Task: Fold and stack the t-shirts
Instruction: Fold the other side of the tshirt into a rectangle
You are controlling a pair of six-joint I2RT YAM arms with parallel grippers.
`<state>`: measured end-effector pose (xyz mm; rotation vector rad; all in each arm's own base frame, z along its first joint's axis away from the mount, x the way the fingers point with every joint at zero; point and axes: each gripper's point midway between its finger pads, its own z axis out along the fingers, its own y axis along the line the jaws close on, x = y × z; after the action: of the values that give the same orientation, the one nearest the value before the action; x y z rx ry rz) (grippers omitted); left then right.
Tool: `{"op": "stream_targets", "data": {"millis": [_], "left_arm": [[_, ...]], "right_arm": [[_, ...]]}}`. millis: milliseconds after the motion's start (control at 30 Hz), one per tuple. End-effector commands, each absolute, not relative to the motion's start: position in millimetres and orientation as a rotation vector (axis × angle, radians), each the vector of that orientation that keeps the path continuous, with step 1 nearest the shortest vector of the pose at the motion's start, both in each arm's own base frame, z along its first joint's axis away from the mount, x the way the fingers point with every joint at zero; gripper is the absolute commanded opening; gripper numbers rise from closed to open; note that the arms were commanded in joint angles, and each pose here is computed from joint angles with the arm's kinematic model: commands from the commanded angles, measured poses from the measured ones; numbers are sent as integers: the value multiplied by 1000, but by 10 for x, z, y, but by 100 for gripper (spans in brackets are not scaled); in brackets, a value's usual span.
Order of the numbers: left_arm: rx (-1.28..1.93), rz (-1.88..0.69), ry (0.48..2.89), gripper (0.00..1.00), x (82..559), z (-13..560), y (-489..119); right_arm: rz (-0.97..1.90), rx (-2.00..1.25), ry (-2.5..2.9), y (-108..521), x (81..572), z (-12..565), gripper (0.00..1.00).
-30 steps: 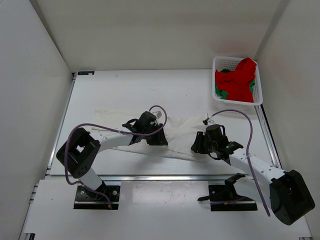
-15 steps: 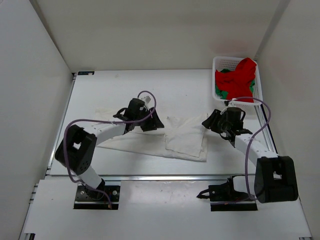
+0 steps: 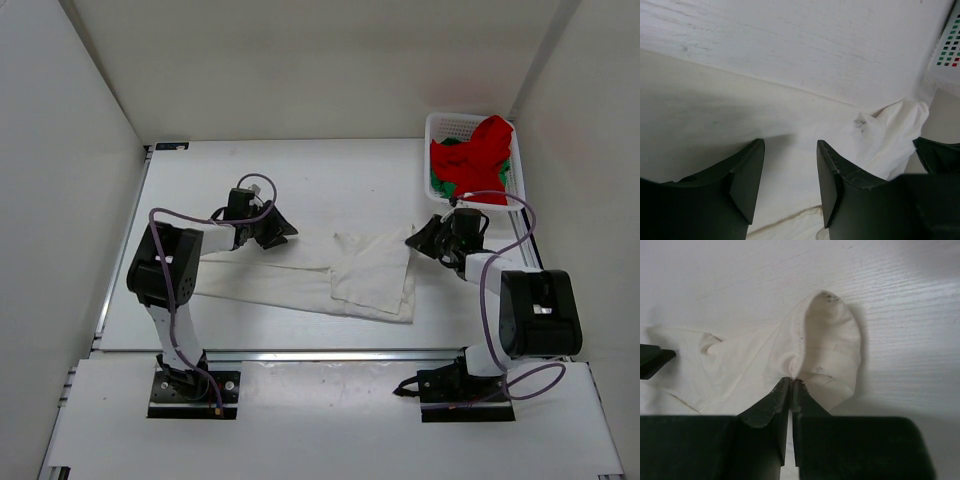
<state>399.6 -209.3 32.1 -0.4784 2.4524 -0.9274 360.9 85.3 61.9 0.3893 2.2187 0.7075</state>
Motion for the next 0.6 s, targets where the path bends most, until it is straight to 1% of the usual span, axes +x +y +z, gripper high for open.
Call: {"op": "stream_targets", "data": {"millis": [0,200,300,400,433,467,500,567], "left_arm": [[-545,-947,2429,57,3994,244,-1905],[-769,-913,2367,57,3983,90,-1363],[-823,-909,2340,56,4004,96,-1224],[-837,-942,2315,57,4026,159,-1220],[-823,-955,2301,57,4045,239,-1241],[-818,-973,2289,59,4053,294,-1256],[-797,-999,2286,59,4049,342,-1306],[-744,-1014,2256,60,4074,553,-1383]], "right_arm": [[721,365,2146,854,3793,751,0],[577,521,2146,366,3692,600,0],[566,517,2153,302,3776,603,0],[605,463,2148,409,3899,684,2],[609,451,2152,446,3878,692,16],[621,432,2147,483,3880,726,27],[631,424,2139,505,3829,768,32],[603,437,2095,479,3703,887,34]]}}
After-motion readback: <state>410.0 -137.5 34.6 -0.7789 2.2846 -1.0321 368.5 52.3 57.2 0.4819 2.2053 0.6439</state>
